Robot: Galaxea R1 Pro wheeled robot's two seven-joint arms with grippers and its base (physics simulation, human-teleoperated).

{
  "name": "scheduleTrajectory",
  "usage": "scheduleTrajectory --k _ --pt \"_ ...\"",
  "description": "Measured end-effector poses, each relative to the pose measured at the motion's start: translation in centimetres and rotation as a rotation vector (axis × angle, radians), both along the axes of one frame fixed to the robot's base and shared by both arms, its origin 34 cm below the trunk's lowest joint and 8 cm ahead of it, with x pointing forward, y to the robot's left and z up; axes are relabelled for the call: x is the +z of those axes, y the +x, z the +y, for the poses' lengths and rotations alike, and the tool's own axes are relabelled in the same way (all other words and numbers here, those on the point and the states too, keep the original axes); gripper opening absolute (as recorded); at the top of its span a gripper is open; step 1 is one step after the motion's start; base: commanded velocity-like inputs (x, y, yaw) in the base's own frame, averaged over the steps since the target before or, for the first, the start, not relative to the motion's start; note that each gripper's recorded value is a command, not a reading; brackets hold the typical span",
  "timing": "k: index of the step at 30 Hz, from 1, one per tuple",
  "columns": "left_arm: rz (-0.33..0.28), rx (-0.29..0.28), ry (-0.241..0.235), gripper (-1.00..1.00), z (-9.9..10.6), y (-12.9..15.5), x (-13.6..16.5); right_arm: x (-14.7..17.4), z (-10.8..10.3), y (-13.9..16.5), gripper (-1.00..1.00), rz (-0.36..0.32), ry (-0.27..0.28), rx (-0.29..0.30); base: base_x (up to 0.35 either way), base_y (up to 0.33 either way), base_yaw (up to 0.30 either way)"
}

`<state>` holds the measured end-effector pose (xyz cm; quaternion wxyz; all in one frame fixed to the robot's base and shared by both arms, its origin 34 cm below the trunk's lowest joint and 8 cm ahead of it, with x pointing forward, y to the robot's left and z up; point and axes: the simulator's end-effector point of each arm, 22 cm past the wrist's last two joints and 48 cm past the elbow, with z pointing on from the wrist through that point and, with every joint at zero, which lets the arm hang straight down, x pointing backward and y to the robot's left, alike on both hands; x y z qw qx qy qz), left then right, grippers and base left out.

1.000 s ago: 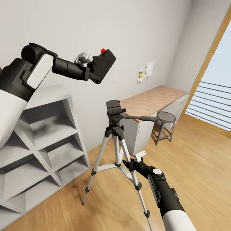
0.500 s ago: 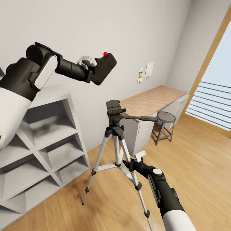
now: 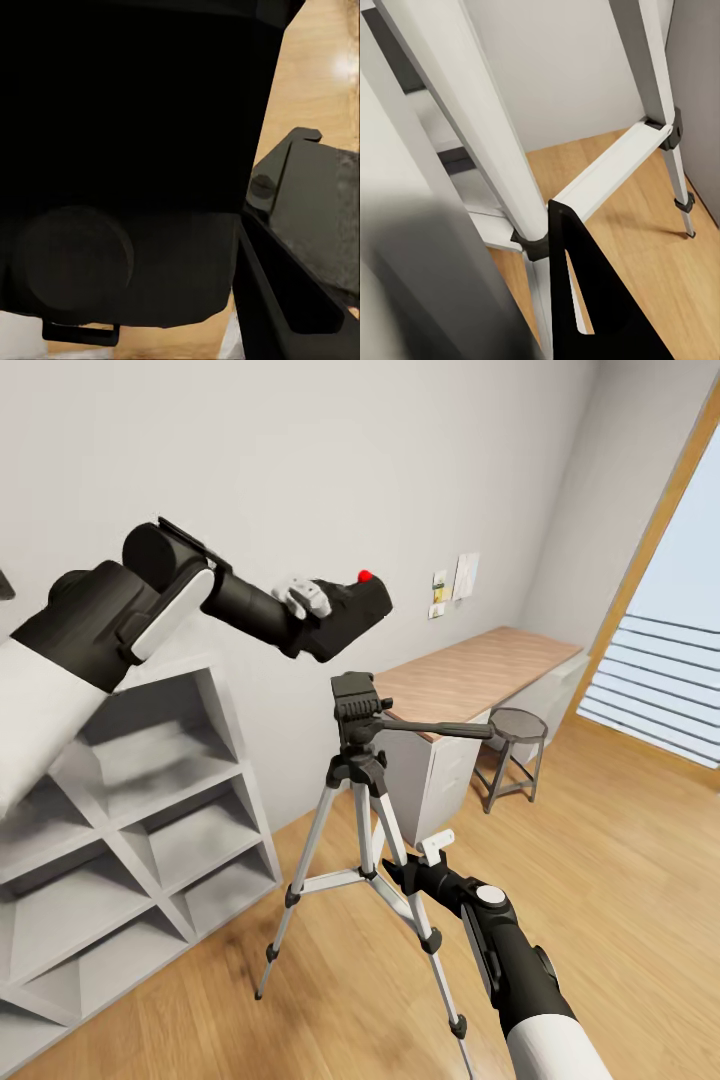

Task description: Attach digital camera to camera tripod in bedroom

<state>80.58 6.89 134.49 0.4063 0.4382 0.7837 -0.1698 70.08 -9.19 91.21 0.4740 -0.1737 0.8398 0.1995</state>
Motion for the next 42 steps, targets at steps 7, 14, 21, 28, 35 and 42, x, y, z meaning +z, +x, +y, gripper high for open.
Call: scheduleTrajectory --k 7,14,21,28,35,42 --pt "-0.019 -0.031 0.011 -1.00 1.7 -1.0 0.6 0.0 0.0 0.0 -1.00 0.000 0.000 0.000 0.000 0.000 0.000" --pt "-0.021 -0.038 0.010 -1.00 2.0 -1.3 0.7 0.0 -0.1 0.0 -1.00 0.001 0.000 -0.002 0.000 0.000 0.000" --pt "-0.001 -0.076 -0.004 -1.00 1.5 -2.3 0.8 0.0 -0.1 0.0 -1.00 0.002 0.000 -0.003 0.000 0.000 0.000" --pt "-0.001 -0.086 -0.003 -1.00 1.4 -2.5 0.8 0.0 -0.1 0.0 -1.00 0.002 0.000 -0.003 0.000 0.000 0.000" --pt "0.011 -0.067 -0.005 -1.00 1.8 -1.9 0.4 -0.1 -0.1 0.0 -1.00 0.004 0.002 -0.004 0.000 -0.012 0.000" --pt "-0.018 -0.010 0.029 -1.00 3.0 -0.5 0.2 -0.1 -0.1 0.0 -1.00 0.003 0.001 -0.003 0.000 -0.001 0.000"
